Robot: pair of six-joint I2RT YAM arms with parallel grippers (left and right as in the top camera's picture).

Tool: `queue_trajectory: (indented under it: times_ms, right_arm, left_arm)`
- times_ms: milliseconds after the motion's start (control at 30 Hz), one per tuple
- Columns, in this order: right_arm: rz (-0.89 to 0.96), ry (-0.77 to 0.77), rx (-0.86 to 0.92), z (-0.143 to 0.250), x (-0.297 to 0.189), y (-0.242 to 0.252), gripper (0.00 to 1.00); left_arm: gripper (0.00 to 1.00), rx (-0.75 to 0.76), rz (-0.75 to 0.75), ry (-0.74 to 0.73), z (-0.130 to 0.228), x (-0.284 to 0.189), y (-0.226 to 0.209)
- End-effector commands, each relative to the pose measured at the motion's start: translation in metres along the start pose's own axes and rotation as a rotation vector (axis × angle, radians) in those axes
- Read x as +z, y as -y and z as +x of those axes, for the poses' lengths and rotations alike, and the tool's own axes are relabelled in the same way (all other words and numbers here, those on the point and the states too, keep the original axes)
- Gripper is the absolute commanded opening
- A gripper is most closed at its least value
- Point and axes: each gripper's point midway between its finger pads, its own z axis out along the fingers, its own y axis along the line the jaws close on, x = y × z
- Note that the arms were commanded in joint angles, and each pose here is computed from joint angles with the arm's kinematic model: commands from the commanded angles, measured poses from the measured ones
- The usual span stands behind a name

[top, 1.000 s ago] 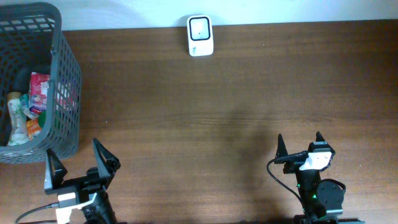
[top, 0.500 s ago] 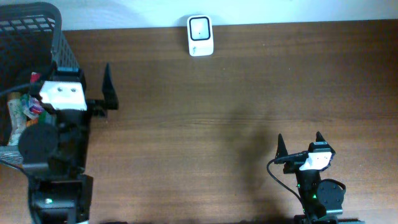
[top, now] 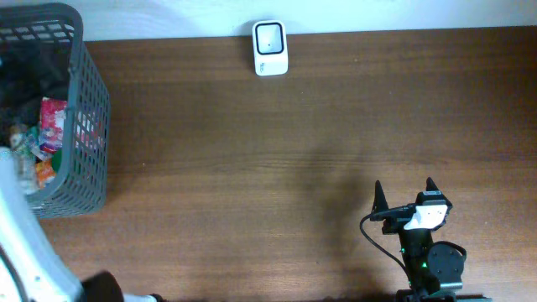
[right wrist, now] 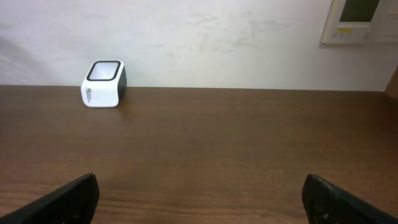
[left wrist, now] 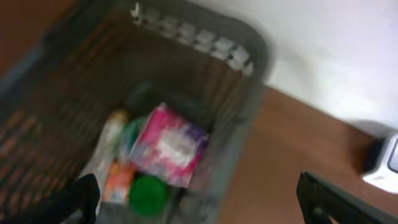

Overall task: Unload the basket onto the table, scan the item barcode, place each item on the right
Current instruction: 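Grasp the red-purple snack pack in the basket with the left gripper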

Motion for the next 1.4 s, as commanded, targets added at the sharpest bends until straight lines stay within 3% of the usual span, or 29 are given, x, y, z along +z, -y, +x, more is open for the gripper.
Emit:
queue_trajectory:
  times_ms: [0, 100, 133, 200, 567, 667, 733, 933, 1067, 1167, 1233, 1267, 1333, 1367]
  right_arm:
    - [0.000, -0.005, 0.005, 0.003, 0.000, 0.000, 0.99]
    - [0.000, -0.005, 0.005, 0.003, 0.000, 0.000, 0.99]
    - [0.000, -0.005, 0.005, 0.003, 0.000, 0.000, 0.99]
    - [0.000, -0.005, 0.005, 0.003, 0.000, 0.000, 0.99]
    - [0.000, -0.005, 0.005, 0.003, 0.000, 0.000, 0.99]
    - [0.000, -0.005, 0.005, 0.003, 0.000, 0.000, 0.99]
    - [0.000, -0.005, 0.005, 0.003, 0.000, 0.000, 0.99]
    - [0.000, -0.005, 0.005, 0.003, 0.000, 0.000, 0.99]
    - [0.000, -0.005, 0.005, 0.003, 0.000, 0.000, 0.99]
    - [0.000, -0.005, 0.005, 0.003, 0.000, 0.000, 0.99]
    - [0.000, -0.005, 0.005, 0.003, 0.000, 0.000, 0.99]
    - [0.000, -0.005, 0.005, 0.003, 0.000, 0.000, 0.99]
    - [0.000, -0.005, 0.005, 0.003, 0.000, 0.000, 0.99]
    - [0.000, -0.005, 0.005, 0.003, 0.000, 0.000, 0.99]
  left_arm:
    - [0.99, -0.144, 0.052, -0.080, 0.002, 0.029, -0.038]
    - [0.99, -0.158, 0.006, -0.085, 0.002, 0.038, -0.054]
    - [0.99, -0.148, -0.075, -0.068, -0.003, 0.048, -0.070]
    - [0.99, -0.079, -0.085, -0.087, -0.001, 0.067, -0.074]
    - [0.99, -0.063, -0.201, -0.406, 0.076, 0.186, -0.108]
    - [0.96, -0.043, -0.196, -0.443, 0.090, 0.212, -0.112]
    - [0.75, -0.045, -0.189, -0.452, 0.096, 0.226, -0.113]
    - [0.81, -0.050, -0.132, -0.445, 0.098, 0.242, -0.101]
    - [0.81, -0.044, -0.096, -0.510, 0.121, 0.263, -0.090]
    - [0.82, 0.055, -0.027, -0.551, 0.136, 0.277, -0.071]
    - [0.74, 0.067, -0.048, -0.578, 0.146, 0.285, -0.074]
    - [0.64, 0.065, -0.048, -0.591, 0.151, 0.288, -0.075]
    - [0.32, 0.063, -0.049, -0.601, 0.153, 0.288, -0.075]
    - [0.00, 0.062, -0.049, -0.608, 0.155, 0.287, -0.076]
